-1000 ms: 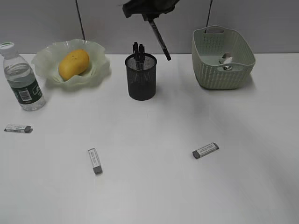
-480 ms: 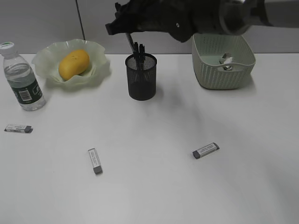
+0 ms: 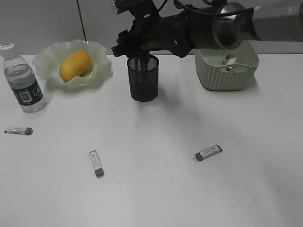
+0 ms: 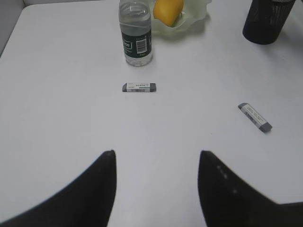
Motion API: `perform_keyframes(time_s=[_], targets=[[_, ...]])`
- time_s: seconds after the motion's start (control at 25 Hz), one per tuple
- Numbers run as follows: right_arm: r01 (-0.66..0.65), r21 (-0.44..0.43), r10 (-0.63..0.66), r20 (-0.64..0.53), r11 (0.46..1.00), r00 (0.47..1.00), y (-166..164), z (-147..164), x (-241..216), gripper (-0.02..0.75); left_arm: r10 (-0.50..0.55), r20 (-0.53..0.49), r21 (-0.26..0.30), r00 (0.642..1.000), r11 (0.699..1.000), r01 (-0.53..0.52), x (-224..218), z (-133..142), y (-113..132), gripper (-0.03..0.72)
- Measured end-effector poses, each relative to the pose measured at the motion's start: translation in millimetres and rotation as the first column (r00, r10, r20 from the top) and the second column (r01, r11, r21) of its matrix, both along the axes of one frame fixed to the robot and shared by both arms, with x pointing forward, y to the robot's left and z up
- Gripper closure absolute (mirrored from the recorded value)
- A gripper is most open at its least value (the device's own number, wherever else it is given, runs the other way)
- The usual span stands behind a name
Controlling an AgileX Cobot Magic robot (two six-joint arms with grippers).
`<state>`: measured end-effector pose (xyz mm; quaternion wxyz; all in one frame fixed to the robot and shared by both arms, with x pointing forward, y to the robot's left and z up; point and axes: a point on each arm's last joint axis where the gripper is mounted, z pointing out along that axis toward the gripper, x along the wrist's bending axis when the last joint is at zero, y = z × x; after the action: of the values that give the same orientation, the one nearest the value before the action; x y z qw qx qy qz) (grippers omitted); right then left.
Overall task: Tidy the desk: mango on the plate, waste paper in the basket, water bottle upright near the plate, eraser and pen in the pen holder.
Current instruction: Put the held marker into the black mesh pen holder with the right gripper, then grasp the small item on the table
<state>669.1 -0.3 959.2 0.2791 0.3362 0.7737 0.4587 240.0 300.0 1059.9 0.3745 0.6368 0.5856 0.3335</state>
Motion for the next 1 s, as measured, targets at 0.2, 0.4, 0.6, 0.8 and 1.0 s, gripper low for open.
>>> perform_keyframes(time_s=[0.2, 0.4, 0.6, 0.8, 1.0], targets=[[0.039, -0.08, -0.045, -0.075, 0.996, 0.996, -10.1, 18.2, -7.2, 0.241, 0.0, 0.0, 0.0, 1.0, 1.0, 0.0, 0.0, 0.0, 0.0, 0.267], [0.102, -0.197, -0.138, -0.18, 0.975, 0.974, -34.5, 71.3, -30.7, 0.237, 0.0, 0.0, 0.0, 1.0, 1.0, 0.0, 0.0, 0.0, 0.0, 0.268], [0.131, -0.348, -0.26, -0.356, 0.928, 0.898, -63.6, 105.0, -64.6, 0.237, 0.0, 0.0, 0.0, 1.0, 1.0, 0.0, 0.0, 0.0, 0.0, 0.269], [0.036, -0.438, -0.284, -0.517, 0.898, 0.807, -74.1, 108.0, -88.6, 0.237, 0.0, 0.0, 0.0, 1.0, 1.0, 0.0, 0.0, 0.0, 0.0, 0.269], [-0.047, -0.405, -0.238, -0.622, 0.913, 0.746, -72.7, 112.0, -103.4, 0.237, 0.0, 0.0, 0.0, 1.0, 1.0, 0.0, 0.0, 0.0, 0.0, 0.269]])
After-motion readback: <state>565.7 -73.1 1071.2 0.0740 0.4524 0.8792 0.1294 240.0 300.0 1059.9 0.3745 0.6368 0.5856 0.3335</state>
